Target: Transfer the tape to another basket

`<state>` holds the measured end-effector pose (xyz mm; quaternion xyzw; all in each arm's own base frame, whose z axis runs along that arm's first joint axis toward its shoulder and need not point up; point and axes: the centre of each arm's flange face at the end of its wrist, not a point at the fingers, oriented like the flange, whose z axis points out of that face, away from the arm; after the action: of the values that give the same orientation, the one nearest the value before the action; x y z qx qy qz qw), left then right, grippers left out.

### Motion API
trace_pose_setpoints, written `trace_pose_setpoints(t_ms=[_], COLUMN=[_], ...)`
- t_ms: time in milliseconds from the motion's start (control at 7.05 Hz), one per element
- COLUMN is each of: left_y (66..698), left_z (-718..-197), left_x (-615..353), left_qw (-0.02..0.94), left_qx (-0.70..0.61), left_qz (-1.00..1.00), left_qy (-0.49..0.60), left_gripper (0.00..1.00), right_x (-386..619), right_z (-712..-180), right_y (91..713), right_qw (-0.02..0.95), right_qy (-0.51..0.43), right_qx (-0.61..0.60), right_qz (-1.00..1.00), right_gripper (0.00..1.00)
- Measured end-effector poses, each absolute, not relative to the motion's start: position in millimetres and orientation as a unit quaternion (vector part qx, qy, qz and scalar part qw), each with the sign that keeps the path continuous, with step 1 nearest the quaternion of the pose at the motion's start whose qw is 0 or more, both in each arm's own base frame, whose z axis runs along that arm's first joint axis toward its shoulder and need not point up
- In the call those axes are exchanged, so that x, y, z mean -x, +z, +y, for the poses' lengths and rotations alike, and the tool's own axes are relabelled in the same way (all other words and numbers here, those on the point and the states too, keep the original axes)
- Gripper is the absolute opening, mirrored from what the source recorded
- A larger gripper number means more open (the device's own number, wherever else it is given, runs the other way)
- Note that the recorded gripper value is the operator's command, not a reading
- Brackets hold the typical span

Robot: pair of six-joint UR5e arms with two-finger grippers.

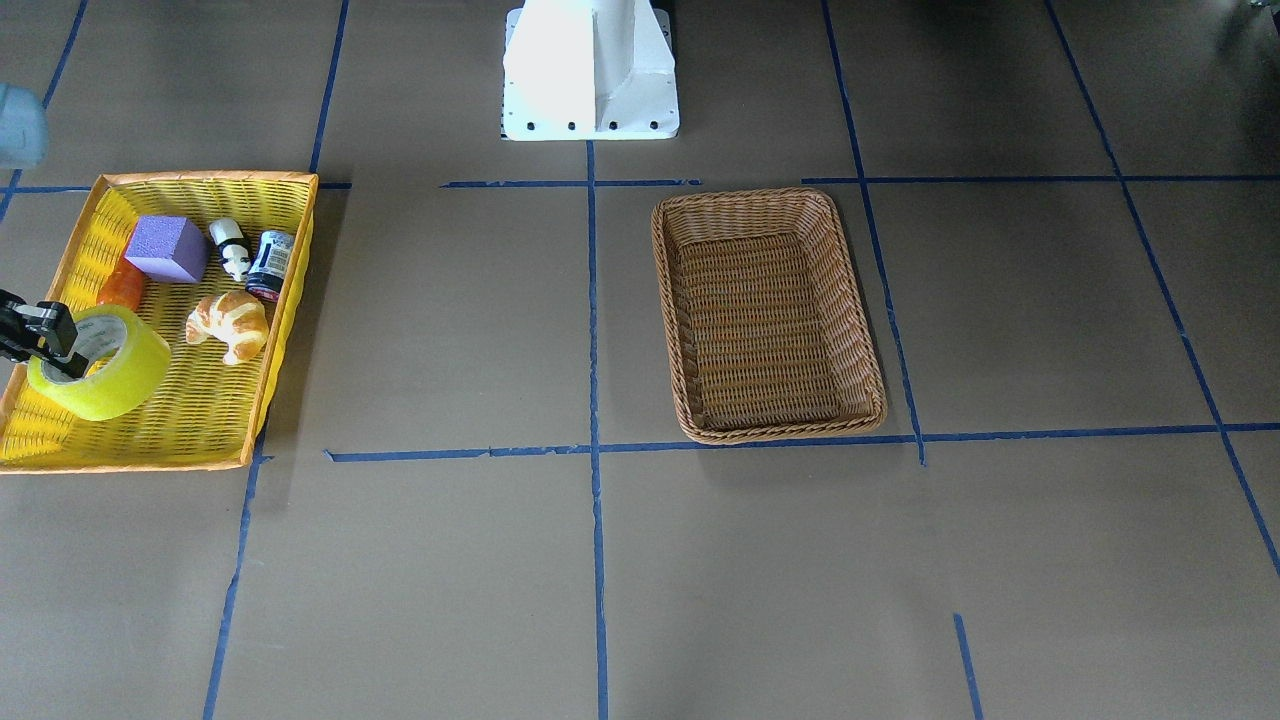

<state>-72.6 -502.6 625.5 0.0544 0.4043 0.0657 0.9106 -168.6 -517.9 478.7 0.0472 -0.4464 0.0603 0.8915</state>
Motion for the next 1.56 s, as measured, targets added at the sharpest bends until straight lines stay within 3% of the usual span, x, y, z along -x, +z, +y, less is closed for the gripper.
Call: trace_pose_setpoints(t_ms=[709,1561], left_y=[483.9,353.6], left_z=[-501.0,-440.8], left_x=[-44.9,-216.2], left_qw=[0.87,0.714], left_qx=[-0.035,0.039], left_qz=[0.492,0.68], left_qy=[0.001,-0.162], left_gripper=[1.0,1.0], right_x=[293.4,385.1], right_z=[-480.3,-350.4], right_y=[329.9,239.3], right_qw=[0.82,0.685], right_qy=[0.129,0.191], right_qx=[-0.001,0.007], right_qz=[-0.558,-0.703], right_gripper=[0.02,0.05])
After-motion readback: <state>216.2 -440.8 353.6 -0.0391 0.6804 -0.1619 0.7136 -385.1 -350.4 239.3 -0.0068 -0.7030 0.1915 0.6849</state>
